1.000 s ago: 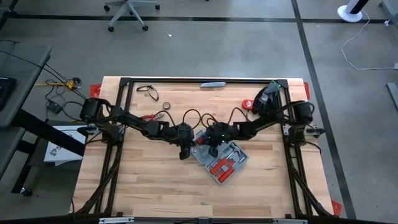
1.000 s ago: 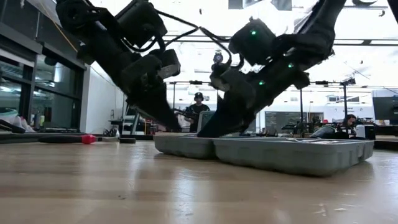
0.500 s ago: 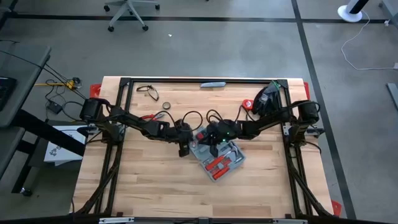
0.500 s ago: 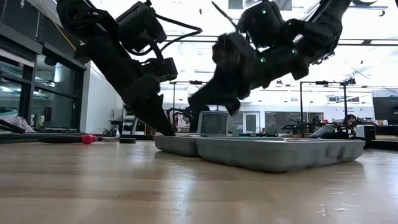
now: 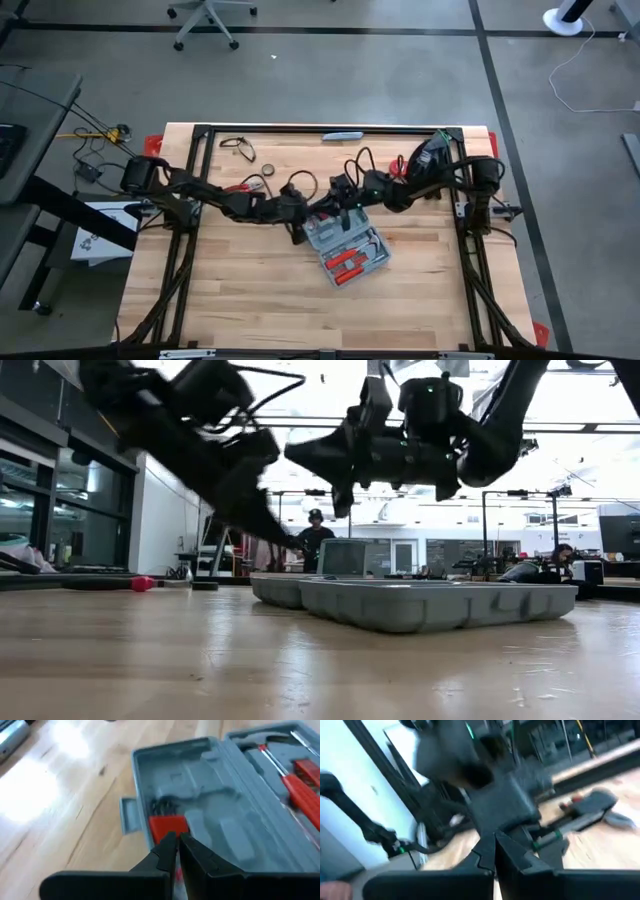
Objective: Prefit tool cases
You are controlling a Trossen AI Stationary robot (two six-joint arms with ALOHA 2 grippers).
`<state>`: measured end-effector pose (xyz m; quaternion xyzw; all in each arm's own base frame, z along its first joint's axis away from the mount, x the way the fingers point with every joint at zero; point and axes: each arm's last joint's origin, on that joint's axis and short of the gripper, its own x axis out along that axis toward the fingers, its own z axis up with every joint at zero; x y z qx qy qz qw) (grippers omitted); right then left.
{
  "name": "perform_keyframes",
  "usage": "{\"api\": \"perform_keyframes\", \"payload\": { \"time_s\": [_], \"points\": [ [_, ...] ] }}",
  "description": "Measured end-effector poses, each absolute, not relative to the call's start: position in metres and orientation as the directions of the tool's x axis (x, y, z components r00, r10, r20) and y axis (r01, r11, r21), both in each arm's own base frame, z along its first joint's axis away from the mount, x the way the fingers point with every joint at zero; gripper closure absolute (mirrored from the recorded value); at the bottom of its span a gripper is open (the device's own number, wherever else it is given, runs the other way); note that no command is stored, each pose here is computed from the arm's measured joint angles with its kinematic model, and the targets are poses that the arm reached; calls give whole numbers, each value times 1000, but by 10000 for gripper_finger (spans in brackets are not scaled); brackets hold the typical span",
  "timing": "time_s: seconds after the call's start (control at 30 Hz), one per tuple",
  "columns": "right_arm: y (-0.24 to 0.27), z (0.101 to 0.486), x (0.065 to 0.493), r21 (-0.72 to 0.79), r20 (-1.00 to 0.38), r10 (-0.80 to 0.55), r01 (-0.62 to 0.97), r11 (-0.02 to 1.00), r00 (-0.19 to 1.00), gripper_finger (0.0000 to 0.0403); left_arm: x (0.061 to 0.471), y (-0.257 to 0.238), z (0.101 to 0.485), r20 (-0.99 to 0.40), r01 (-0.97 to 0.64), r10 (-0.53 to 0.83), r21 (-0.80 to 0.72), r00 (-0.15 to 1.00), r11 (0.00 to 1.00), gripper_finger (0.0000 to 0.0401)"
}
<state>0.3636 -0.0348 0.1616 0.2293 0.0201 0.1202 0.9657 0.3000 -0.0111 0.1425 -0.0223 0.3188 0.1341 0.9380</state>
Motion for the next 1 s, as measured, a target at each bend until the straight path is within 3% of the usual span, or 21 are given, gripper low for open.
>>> {"api": "perform_keyframes", "payload": {
  "time_s": [0.17,0.33,0.4,1.0],
  "points": [
    [-35,137,369,503,8,252,-222,835,968,403,267,-12,139,-541,-301,236,-34,807,953,386],
    [-37,121,383,519,-29,273,-219,827,962,403,238,-5,128,-570,-428,314,-74,759,901,386],
    [-38,108,387,538,-85,274,-187,822,958,403,235,-4,133,-531,-446,329,-107,781,888,386],
    [-24,98,399,611,-116,348,-210,764,930,403,232,-4,131,-540,-460,342,-95,769,883,386]
  ]
}}
